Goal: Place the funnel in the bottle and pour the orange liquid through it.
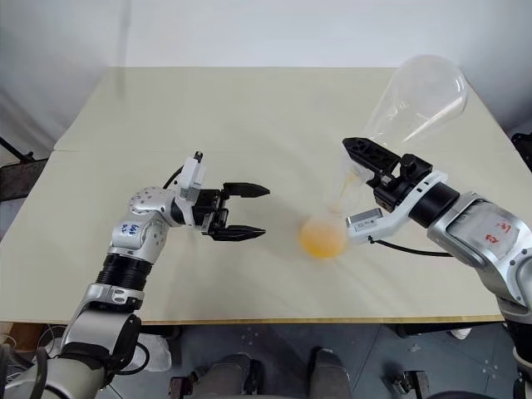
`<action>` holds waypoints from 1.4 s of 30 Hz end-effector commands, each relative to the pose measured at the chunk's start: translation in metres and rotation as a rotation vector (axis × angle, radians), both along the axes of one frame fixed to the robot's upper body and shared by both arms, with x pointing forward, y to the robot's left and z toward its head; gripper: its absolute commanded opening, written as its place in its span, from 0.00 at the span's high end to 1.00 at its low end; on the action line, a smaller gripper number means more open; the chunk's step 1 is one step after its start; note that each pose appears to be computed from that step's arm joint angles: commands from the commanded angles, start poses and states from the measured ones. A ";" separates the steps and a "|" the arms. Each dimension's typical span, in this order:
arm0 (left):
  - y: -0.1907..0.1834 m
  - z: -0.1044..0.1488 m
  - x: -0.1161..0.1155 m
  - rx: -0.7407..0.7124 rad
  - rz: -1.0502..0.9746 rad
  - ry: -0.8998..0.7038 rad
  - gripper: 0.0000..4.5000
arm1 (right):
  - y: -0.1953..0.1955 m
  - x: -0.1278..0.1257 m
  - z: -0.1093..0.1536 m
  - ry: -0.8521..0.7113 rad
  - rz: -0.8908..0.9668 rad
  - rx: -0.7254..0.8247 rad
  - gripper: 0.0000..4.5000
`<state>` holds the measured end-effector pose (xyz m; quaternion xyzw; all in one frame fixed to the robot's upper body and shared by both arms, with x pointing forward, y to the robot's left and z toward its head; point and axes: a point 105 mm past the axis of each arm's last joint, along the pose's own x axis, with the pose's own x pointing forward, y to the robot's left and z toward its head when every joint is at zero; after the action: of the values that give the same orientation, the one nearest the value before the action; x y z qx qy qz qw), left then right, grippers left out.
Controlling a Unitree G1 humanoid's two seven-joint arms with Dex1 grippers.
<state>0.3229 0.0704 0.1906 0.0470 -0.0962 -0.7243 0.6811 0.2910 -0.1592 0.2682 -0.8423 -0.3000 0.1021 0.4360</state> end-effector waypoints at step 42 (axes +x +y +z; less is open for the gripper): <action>0.006 0.015 0.004 0.004 0.007 -0.069 0.00 | -0.104 0.006 0.023 0.339 0.040 1.687 0.38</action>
<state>0.3277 0.0740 0.1959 0.0614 -0.1010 -0.7231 0.6806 0.3036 -0.2454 0.2836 -0.2426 -0.2051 0.0054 0.9482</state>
